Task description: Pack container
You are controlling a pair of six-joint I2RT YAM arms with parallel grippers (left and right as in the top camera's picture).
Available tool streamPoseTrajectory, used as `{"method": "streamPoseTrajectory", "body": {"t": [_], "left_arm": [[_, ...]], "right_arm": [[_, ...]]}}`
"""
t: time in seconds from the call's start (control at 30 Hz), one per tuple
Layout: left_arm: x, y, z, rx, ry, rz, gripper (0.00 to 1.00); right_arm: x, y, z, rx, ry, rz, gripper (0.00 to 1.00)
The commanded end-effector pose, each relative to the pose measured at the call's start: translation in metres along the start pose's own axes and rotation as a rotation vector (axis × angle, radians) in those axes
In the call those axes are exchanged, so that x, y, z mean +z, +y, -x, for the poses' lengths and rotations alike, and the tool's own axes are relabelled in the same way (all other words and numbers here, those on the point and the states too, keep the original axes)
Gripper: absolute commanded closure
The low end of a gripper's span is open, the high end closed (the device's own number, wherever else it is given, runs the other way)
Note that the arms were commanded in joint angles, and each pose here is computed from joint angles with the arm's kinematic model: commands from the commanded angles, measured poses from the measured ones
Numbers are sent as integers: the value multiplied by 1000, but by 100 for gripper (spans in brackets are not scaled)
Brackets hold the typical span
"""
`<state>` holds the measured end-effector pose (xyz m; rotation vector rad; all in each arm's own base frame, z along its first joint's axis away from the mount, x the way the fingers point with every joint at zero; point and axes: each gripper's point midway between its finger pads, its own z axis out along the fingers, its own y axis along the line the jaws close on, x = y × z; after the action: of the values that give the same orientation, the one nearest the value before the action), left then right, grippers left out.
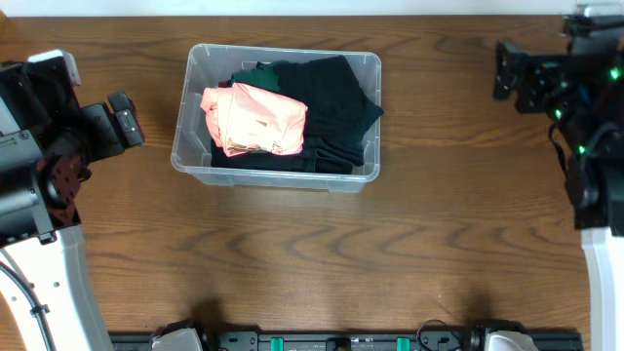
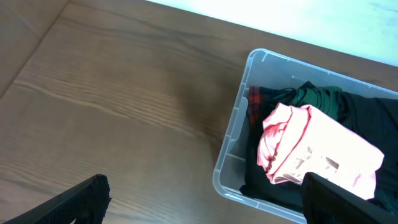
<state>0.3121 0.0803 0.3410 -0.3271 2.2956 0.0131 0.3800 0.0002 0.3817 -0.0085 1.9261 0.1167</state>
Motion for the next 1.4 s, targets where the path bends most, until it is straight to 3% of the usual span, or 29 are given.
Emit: {"method": "streamPoseTrajectory", "body": {"t": [0.0, 0.6, 0.97, 1.37], "left_arm": [[0, 3, 1, -19, -1, 12, 2], [0, 3, 1, -19, -1, 12, 2], [0, 3, 1, -19, -1, 12, 2], [0, 3, 1, -19, -1, 12, 2]], "right_arm": [[-4, -4, -8, -17, 32, -14, 1], [-23, -3, -91, 31, 372, -23, 1], [-81, -14, -72, -14, 111, -135, 1], [-91, -17, -162, -20, -34, -146, 1]]}}
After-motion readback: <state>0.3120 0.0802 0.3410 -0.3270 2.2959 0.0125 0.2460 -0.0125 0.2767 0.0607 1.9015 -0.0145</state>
